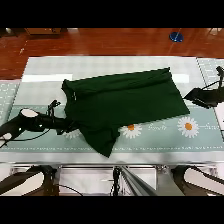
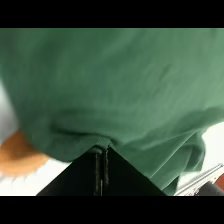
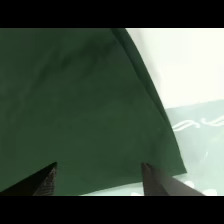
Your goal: Fold the shirts.
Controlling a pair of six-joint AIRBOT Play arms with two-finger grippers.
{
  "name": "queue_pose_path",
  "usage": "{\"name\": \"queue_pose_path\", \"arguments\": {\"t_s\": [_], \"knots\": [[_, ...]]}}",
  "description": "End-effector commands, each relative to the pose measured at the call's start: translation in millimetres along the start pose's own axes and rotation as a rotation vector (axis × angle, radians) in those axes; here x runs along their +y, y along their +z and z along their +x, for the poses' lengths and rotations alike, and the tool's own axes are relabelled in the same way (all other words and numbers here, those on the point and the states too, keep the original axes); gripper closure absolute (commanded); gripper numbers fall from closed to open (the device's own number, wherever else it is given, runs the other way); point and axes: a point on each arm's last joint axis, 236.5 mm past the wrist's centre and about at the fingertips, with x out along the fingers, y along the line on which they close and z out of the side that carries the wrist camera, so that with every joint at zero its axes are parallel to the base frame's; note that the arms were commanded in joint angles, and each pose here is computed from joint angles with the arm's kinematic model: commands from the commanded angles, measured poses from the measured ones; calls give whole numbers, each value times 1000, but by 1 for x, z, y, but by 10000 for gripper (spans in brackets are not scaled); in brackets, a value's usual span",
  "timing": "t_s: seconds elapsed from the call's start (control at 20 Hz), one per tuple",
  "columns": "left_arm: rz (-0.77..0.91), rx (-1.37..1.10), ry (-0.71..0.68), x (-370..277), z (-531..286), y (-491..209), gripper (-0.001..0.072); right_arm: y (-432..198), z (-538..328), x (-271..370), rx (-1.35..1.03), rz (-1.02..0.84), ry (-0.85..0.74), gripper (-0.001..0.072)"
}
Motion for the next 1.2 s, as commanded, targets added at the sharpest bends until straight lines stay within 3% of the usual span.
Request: {"name": "queue_pose_path", "arguments": {"t_s": [0.0, 0.2, 0.55, 1.15], "knots": [[23, 25, -28, -15, 5, 10, 687, -2, 0, 0, 10, 0, 0, 119], [93, 106, -57, -22, 2, -10, 687, 0, -6, -29, -11, 105, -30, 114], [121, 121, -65, -23, 1, -13, 686, -30, -14, -82, 71, 314, 78, 134], [131, 111, -69, -23, 0, -10, 684, -26, 81, -51, 172, 391, 152, 145]]}}
